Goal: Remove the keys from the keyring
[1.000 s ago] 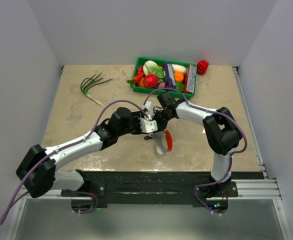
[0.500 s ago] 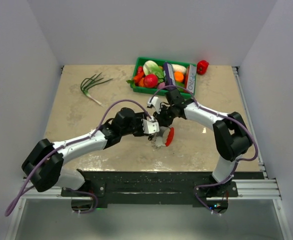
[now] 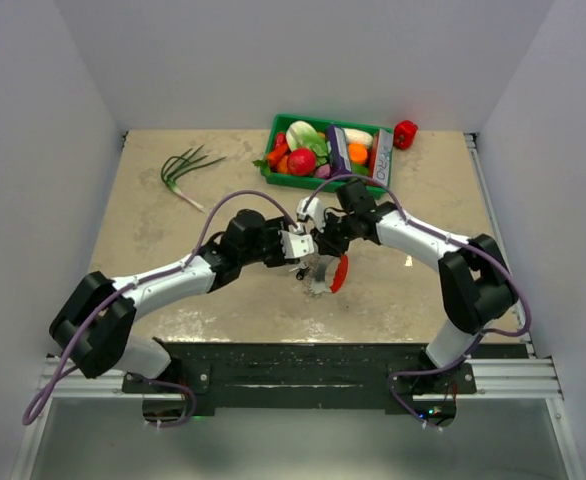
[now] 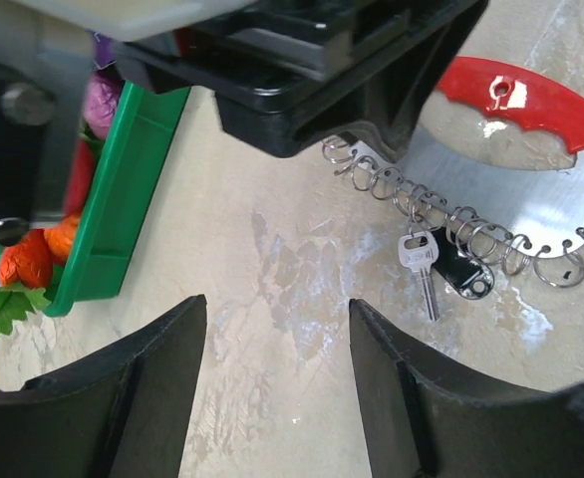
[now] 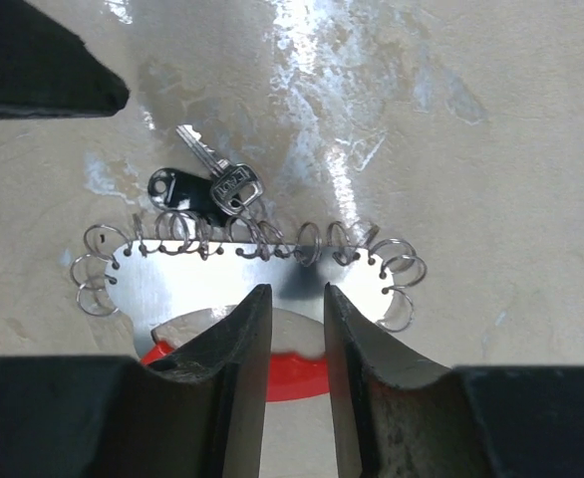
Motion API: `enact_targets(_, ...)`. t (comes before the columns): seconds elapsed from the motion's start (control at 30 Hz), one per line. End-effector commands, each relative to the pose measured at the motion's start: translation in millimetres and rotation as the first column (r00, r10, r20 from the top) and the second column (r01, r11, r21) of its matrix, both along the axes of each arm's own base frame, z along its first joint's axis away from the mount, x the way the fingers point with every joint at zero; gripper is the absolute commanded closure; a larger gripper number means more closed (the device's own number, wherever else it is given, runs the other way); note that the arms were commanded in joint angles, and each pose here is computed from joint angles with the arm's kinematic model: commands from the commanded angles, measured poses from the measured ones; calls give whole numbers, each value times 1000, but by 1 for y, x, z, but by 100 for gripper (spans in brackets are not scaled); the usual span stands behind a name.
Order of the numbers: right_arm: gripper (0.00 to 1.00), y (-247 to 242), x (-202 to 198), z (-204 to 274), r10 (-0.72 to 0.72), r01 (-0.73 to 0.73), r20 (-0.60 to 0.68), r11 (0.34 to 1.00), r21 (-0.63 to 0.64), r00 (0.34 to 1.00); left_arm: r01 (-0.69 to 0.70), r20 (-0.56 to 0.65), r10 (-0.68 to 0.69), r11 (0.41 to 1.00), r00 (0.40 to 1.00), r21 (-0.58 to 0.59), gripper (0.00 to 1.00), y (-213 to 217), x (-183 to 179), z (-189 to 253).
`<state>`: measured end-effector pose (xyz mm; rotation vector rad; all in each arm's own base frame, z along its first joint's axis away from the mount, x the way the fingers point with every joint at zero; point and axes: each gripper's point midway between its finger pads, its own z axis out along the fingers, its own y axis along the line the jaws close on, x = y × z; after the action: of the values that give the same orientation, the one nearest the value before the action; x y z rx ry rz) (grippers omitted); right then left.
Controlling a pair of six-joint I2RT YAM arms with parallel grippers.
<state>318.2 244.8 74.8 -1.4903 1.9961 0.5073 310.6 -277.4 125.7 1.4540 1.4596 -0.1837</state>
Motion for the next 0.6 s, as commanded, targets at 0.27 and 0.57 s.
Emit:
enact_targets(0.27,74,28,3,-12,79,-79,-25,997,25,997,-42,29,45,995,999,-96,36,11,10,22)
enact_targets(0.57,77,32,6,-17,76,-76,-36,997,9,996,-44,24,46,994,999,-105,36,12,7,19)
